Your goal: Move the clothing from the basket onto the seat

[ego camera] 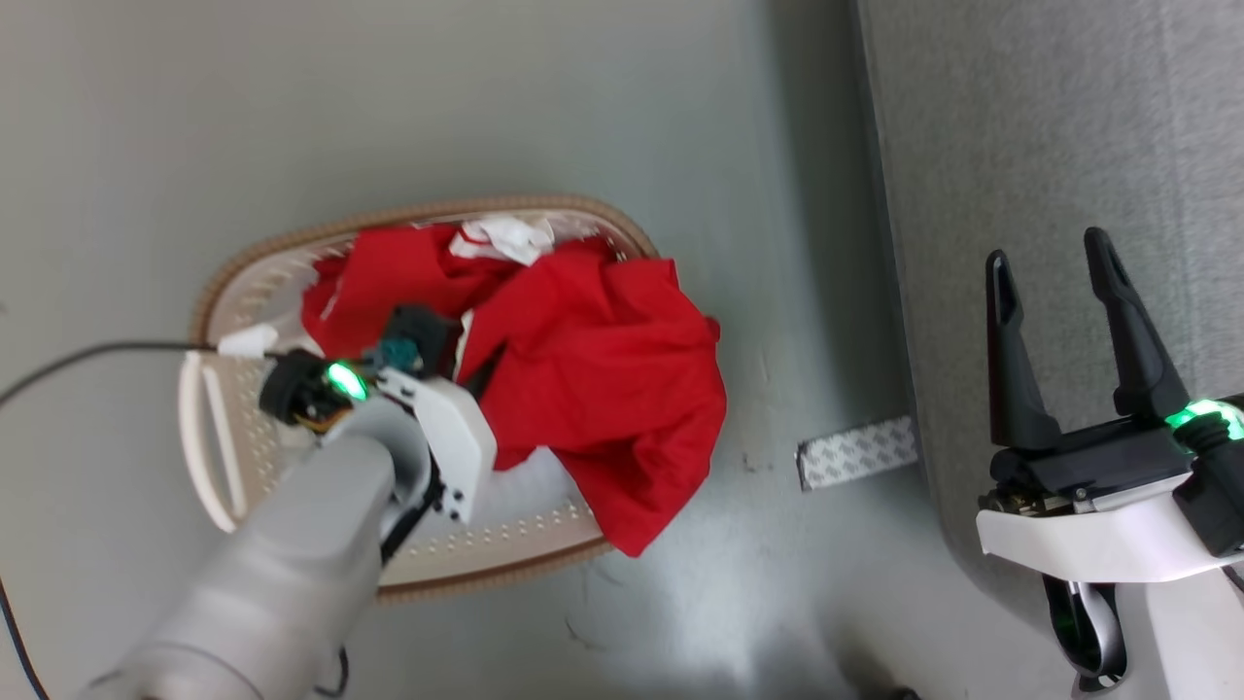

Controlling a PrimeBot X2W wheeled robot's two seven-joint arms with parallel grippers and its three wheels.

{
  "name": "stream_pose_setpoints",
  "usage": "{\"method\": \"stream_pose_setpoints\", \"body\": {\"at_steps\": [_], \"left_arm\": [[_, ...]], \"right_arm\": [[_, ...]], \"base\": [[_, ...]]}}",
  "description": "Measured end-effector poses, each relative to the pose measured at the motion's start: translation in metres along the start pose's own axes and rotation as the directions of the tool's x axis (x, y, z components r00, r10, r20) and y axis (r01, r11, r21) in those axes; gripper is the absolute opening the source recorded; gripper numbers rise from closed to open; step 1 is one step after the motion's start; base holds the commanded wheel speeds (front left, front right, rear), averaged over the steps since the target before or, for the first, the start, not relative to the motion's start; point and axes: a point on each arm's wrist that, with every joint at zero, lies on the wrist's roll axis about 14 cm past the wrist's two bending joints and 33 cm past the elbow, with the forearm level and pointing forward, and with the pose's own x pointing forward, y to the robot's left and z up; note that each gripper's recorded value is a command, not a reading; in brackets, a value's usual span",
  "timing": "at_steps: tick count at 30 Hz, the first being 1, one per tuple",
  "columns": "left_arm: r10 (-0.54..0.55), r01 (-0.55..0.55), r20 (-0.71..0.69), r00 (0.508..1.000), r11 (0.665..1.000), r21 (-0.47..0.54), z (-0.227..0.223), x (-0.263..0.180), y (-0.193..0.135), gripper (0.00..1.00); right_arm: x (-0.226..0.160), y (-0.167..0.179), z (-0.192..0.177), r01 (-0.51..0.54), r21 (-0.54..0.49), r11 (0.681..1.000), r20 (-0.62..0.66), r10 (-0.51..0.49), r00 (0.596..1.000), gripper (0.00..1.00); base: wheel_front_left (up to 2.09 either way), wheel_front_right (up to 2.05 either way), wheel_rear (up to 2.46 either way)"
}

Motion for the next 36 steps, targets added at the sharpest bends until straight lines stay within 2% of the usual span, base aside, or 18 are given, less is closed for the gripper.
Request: {"method": "stream_pose_setpoints", "body": {"at_steps": [6,9,16,26,32,36], "left_arm": [[-0.002,0.004,0.081,0.997,1.000,-0.025,0.023,-0.032,-0.016,0.00],[0.010,0.001,0.145,0.989,0.997,-0.073,0.044,-0.052,-0.024,0.00],[0.021,0.008,0.315,0.949,0.996,-0.091,0.100,-0.112,-0.045,0.00],[0.030,-0.067,0.566,0.824,0.997,0.044,0.194,-0.218,-0.086,0.00],[0.013,-0.122,0.685,0.729,0.986,0.111,0.244,-0.284,-0.115,0.00],[0.036,-0.195,0.745,0.666,0.973,0.127,0.268,-0.322,-0.120,0.00]], "right_arm": [[-0.005,0.010,0.028,-0.025,0.020,0.999,0.061,0.023,0.998,1.00],[-0.010,0.014,0.048,-0.033,0.028,0.999,0.103,0.030,0.994,1.00],[-0.039,0.025,0.083,-0.057,0.051,0.997,0.172,0.048,0.984,1.00],[-0.085,0.045,0.126,-0.109,0.053,0.993,0.276,0.090,0.957,1.00],[-0.107,0.054,0.143,-0.138,0.045,0.989,0.324,0.116,0.939,1.00],[-0.118,0.063,0.148,-0.165,0.033,0.986,0.339,0.144,0.930,1.00]], "base": [[0.00,0.00,0.00],[0.00,0.00,0.00],[0.00,0.00,0.00],[0.00,0.00,0.00],[0.00,0.00,0.00],[0.00,0.00,0.00]]}}
